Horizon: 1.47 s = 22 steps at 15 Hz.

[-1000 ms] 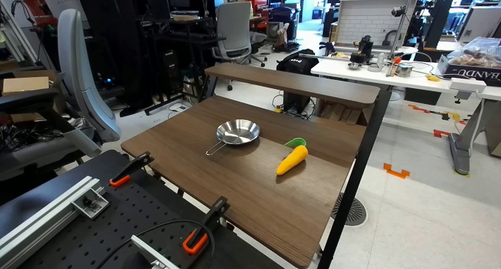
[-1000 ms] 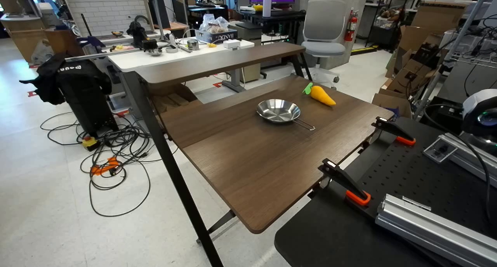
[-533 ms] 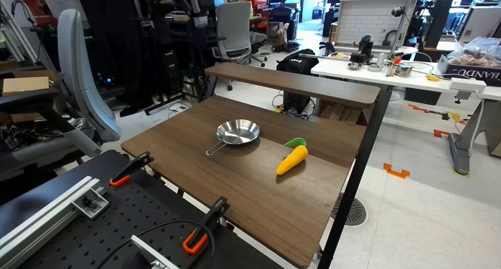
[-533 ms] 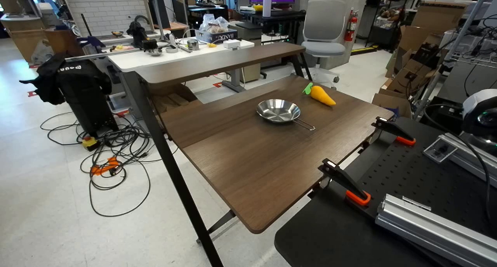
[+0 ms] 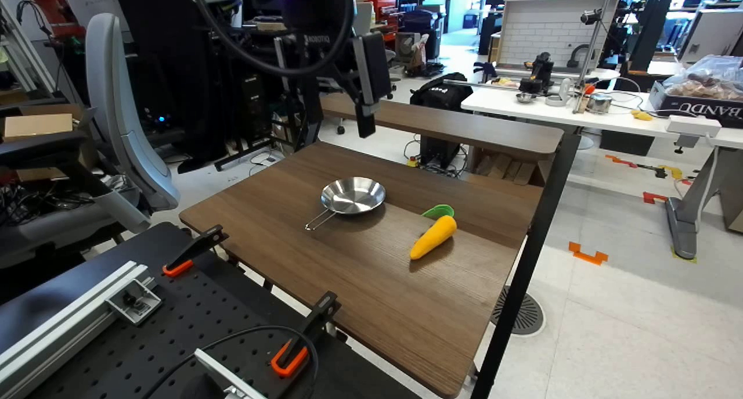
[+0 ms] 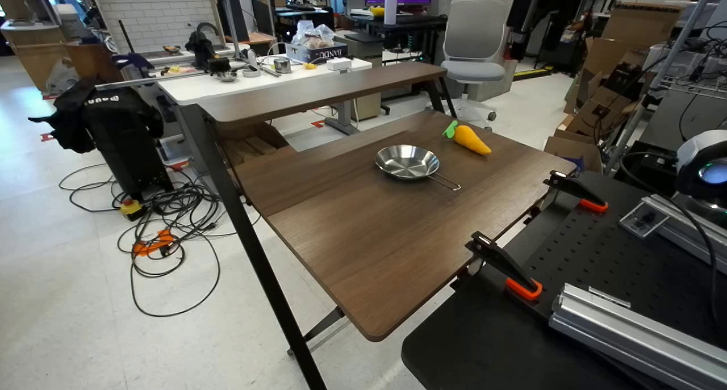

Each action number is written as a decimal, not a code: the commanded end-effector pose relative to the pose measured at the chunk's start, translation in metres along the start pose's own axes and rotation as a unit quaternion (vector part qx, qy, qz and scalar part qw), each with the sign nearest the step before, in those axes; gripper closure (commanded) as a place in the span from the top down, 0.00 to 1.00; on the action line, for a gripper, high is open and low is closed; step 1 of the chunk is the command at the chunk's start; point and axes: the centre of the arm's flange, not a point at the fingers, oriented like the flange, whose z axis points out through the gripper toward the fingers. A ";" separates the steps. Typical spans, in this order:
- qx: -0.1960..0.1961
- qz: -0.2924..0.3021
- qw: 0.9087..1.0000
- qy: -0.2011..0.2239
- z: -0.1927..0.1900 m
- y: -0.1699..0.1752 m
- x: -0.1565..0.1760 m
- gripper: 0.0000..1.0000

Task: Put the carrot plushie on the pan

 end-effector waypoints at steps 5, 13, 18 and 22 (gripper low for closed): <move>-0.007 0.022 1.000 0.009 0.070 0.035 0.056 1.00; -0.016 0.009 1.000 0.002 0.132 0.038 0.102 1.00; -0.017 -0.002 1.000 0.006 0.170 0.036 0.121 1.00; -0.019 -0.001 1.000 0.006 0.193 0.037 0.130 1.00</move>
